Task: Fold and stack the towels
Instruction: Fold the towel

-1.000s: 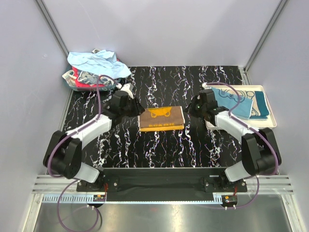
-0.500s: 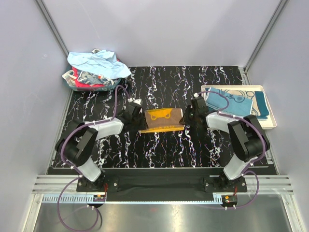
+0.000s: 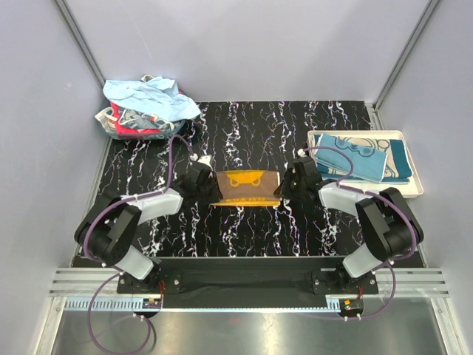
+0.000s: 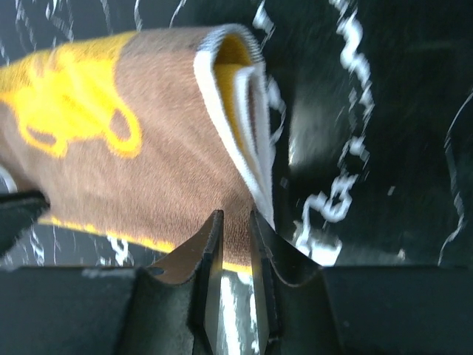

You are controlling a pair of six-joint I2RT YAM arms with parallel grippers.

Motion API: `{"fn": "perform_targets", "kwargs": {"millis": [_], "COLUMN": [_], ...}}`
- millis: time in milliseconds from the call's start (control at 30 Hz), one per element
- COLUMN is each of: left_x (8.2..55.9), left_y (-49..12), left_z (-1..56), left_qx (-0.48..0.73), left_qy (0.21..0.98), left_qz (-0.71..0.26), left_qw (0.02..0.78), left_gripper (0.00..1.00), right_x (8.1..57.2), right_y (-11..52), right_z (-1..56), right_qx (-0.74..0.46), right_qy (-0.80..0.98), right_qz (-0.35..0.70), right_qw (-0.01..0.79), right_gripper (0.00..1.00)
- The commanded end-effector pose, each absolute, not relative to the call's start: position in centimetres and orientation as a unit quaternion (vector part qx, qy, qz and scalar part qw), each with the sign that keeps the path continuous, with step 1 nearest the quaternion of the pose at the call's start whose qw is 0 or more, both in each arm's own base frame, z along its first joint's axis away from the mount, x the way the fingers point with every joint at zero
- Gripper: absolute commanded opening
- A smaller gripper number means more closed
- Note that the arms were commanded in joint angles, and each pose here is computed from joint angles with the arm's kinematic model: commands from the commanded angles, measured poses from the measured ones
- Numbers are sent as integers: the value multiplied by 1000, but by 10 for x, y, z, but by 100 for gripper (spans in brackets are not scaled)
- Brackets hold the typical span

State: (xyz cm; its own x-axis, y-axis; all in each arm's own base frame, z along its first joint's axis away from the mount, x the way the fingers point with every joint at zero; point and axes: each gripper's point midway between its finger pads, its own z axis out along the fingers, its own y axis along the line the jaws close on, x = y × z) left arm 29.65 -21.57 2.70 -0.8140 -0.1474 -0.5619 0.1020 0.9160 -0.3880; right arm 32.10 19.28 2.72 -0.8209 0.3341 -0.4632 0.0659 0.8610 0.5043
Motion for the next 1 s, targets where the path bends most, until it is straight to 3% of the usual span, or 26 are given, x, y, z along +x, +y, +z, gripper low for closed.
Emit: {"fn": "perform_targets", "kwargs": {"millis": [0,133,333,600,967], "left_x": [300,309,329,314,281], "left_y": [-209,-216,-256,-303,-286], "left_z": [48,96,136,66,15], "left_qx": [-3,-3,16,13,8], "left_qy": [921,902,881,901,931], "left_qz": [-194,-217,-268,-298,-251], "left_qw": [337,374,389,314,266], "left_gripper": [27,27,28,20,16], "right_x": [307,303,338,397,381], "right_y": [202,193,207,260,234], "right_z": [45,63,119,97,9], "right_qx": [84,84,73,81,127], "right_qy": [919,920,898,896,919], "right_qz": [254,236,254,305,277], "right_qw": [289,302,352,313,252], "right_gripper": [27,27,32,27,27]}}
